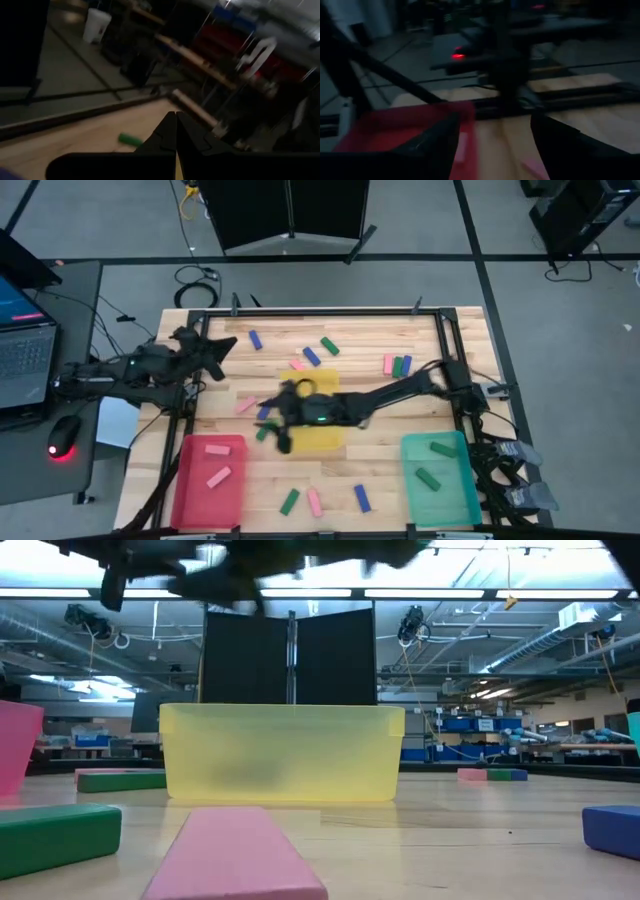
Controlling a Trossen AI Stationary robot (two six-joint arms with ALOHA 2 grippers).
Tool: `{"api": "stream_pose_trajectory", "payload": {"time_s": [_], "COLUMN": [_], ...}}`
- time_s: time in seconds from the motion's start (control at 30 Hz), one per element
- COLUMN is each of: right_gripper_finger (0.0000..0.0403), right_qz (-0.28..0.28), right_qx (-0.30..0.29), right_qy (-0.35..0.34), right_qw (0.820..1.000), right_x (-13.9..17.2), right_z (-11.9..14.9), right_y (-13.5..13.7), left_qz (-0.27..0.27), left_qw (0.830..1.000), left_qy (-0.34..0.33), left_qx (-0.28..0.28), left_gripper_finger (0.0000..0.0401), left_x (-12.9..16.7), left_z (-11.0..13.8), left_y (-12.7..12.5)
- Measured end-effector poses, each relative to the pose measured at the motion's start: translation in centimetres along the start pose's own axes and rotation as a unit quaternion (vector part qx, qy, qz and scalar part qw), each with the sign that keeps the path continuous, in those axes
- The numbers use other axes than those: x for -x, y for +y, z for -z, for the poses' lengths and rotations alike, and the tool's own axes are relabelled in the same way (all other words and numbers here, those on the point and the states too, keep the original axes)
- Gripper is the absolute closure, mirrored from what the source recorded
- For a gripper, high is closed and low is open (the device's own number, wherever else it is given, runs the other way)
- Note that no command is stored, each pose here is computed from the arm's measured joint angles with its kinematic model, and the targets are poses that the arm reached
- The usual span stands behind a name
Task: Sort blocks
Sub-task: Put the pink block into the red bin
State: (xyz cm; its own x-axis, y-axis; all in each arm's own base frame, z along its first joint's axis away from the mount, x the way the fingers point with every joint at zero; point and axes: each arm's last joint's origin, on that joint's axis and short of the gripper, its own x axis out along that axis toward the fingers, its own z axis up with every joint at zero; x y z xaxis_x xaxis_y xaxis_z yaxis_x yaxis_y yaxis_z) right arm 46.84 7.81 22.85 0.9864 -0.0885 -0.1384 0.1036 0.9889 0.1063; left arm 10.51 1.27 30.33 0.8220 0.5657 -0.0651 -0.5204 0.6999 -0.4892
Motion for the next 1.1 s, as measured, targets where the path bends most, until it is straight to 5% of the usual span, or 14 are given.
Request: {"api": "stream_pose_trajectory", "payload": {"time_s": [0.23, 0.37, 0.73, 1.0, 1.1], "right_gripper_finger": [0.0152, 0.0149, 0.016, 0.0161, 0.0163], "right_qz": [0.111, 0.148, 0.228, 0.237, 0.237], "right_qx": [-0.01, -0.016, -0.015, -0.022, -0.02], "right_qy": [-0.046, -0.068, -0.104, -0.108, -0.107], "right_qw": [0.993, 0.987, 0.968, 0.965, 0.965], "right_x": [10.0, 15.0, 23.8, 25.4, 25.5], "right_z": [-0.6, -1.3, -1.0, -0.6, -0.6], "right_y": [-2.0, -2.4, -2.2, -1.5, -1.3], "left_qz": [-0.056, -0.083, -0.148, -0.188, -0.201], "left_qw": [0.992, 0.972, 0.848, 0.774, 0.76], "left_qy": [0.102, 0.199, 0.481, 0.568, 0.579], "left_qx": [-0.058, -0.095, -0.166, -0.208, -0.216], "left_gripper_finger": [0.0388, 0.0362, 0.0241, 0.0198, 0.0192], "left_x": [-2.7, -4.3, -7.0, -7.7, -8.0], "left_z": [3.2, 5.6, 9.8, 12.7, 13.4], "left_y": [-0.4, -0.6, -1.5, -0.6, -0.4]}}
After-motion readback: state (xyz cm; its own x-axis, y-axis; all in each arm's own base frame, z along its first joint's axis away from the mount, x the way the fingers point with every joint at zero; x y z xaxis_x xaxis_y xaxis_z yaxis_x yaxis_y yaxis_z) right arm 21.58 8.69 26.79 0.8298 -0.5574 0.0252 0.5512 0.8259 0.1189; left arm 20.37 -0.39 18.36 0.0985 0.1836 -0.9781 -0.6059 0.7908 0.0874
